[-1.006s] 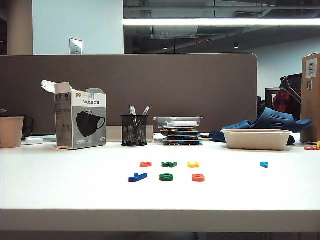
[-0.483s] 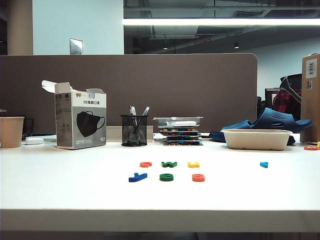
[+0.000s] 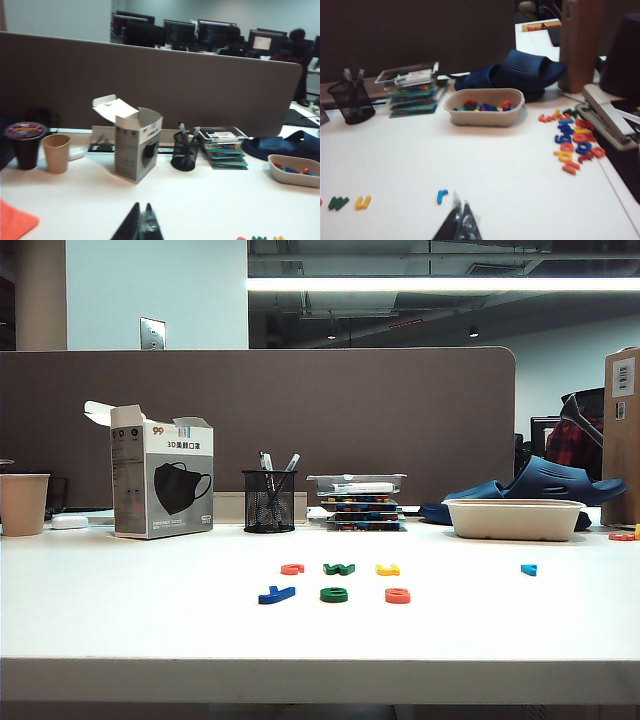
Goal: Select the appropriate letters from the row of letter magnets placed on the table to arrange into the word "yes".
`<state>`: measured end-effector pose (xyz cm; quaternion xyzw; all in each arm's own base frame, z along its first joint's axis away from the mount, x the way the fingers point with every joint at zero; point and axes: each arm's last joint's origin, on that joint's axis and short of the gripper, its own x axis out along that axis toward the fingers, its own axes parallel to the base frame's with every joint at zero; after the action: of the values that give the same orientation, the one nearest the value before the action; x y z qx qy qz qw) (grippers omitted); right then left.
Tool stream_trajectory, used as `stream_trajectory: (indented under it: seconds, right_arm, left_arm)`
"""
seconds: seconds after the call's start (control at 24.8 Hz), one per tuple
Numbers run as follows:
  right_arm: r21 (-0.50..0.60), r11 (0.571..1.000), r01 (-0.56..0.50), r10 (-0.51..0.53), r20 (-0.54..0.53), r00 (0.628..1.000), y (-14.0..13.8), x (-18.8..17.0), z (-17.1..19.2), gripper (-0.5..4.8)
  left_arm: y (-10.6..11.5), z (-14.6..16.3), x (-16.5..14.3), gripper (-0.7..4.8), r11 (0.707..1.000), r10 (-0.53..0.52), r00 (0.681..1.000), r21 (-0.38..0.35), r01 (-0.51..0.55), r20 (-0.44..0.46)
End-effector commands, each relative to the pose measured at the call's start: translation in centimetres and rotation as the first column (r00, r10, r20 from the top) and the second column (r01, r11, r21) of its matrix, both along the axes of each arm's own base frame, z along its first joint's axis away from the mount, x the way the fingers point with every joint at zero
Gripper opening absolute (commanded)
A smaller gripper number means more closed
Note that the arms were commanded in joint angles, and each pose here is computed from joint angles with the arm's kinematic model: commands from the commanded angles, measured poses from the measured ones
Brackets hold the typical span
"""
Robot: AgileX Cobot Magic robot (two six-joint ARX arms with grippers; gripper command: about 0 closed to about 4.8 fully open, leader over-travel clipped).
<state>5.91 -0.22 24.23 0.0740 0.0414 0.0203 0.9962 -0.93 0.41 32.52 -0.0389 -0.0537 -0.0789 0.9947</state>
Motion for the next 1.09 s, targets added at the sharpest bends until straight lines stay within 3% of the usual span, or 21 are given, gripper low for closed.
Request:
stream_trajectory:
  seconds: [0.04,0.52,0.85,1.09]
  right_arm:
    - [-0.002,1.0,-0.001,0.001,0.028,1.0,-0.1,0.7,-0.9,-0.02]
    - [-0.011,1.0,0.003,-0.003,0.001,1.0,-0.3,2.8,-5.5,-0.02]
    - [-0.038,0.999,0.002,-0.002,-0.006,1.0,-0.4,3.7,-8.6,-0.02]
    - [-0.06,0.998,0.003,-0.003,-0.013,1.0,-0.4,3.7,-8.8,-0.01]
  left_arm:
    - [-0.4,-0.6,1.2,-0.05,0.999,-0.044,0.999,0.006,0.044,0.023]
    - [-1.7,-6.0,6.9,-0.05,0.999,-0.034,0.991,0.034,0.03,0.132]
    - [-2.3,-11.8,9.6,-0.05,0.998,-0.05,0.994,0.045,0.046,0.095]
    - [-2.4,-13.6,10.1,-0.05,0.998,-0.049,0.995,0.046,0.045,0.084]
